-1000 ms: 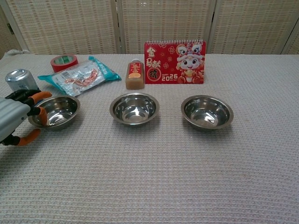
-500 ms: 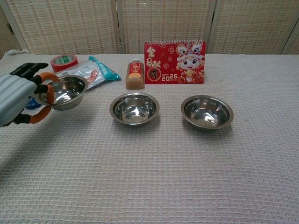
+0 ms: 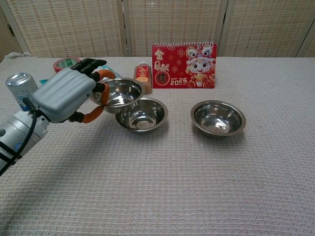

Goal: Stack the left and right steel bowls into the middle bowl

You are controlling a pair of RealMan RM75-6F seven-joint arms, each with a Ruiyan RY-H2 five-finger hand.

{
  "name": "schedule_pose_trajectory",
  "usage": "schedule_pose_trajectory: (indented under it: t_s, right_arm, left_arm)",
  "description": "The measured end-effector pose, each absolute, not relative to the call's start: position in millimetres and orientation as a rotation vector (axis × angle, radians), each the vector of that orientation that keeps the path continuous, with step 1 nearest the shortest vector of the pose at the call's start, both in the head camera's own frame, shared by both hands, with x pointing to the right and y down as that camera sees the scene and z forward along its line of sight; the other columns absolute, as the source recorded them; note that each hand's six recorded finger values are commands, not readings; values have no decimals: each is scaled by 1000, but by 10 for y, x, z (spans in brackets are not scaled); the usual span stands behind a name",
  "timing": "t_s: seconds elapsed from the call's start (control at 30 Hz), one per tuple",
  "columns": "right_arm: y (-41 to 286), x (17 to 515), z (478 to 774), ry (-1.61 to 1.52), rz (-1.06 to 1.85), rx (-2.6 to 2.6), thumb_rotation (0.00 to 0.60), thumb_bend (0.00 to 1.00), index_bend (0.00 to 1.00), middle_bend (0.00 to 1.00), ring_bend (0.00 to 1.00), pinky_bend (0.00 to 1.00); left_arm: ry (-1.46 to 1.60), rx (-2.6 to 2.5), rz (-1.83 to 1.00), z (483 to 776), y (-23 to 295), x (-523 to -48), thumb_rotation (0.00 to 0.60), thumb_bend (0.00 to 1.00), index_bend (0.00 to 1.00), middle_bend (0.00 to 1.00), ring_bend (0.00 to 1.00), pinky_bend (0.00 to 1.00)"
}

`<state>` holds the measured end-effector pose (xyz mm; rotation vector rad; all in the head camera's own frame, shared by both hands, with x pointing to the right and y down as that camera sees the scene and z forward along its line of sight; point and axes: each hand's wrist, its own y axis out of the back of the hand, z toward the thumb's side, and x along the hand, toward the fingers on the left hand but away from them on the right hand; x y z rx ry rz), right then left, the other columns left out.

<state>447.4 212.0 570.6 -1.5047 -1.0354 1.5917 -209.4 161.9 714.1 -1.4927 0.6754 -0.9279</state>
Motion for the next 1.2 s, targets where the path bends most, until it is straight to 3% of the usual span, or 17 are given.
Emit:
schedule_pose_trajectory:
  t_s: [0.27,0.33,0.4,0.47,0.53,0.6,0.97,1.2]
  right_arm:
    - [2079,4604,5464,-1129,1576,-1457,600,140,0,0,0,0]
    - [2075,4661,5373,-1160,1576,-1436,600,139,0,0,0,0]
    - [2079,4693,5324,-1179,1581,-1426,600,139,0,0,0,0]
    - [2083,4710,5289,-1188,1582,-1423,600,139,0,0,0,0]
    - [2091,4709,5278,-1187,1581,-1425,600,139,0,0,0,0]
    - [2099,4703,5279,-1183,1583,-1429,600,139,0,0,0,0]
    - [2106,4613,5351,-1130,1565,-1468,600,138,0,0,0,0]
    - [2128,4411,5492,-1030,1533,-1545,600,137,0,0,0,0]
  left_arm:
    - [626,-1542,-895,7190,1646,-1721,600,442,679,122,0,45]
    - [618,-1558,-890,7209,1685,-1652,600,443,623,118,0,45]
    - [600,-1562,-894,7238,1713,-1617,600,445,497,101,0,42]
    - [584,-1563,-908,7272,1729,-1608,600,447,253,67,0,37]
    - [569,-1566,-930,7308,1743,-1610,600,447,79,36,0,34]
    - [553,-1564,-955,7336,1747,-1623,600,446,4,7,0,28]
    - [534,-1590,-1012,7160,1785,-1807,600,443,0,0,0,17]
    - [601,-1617,-1117,6705,1913,-2597,600,444,0,0,0,18]
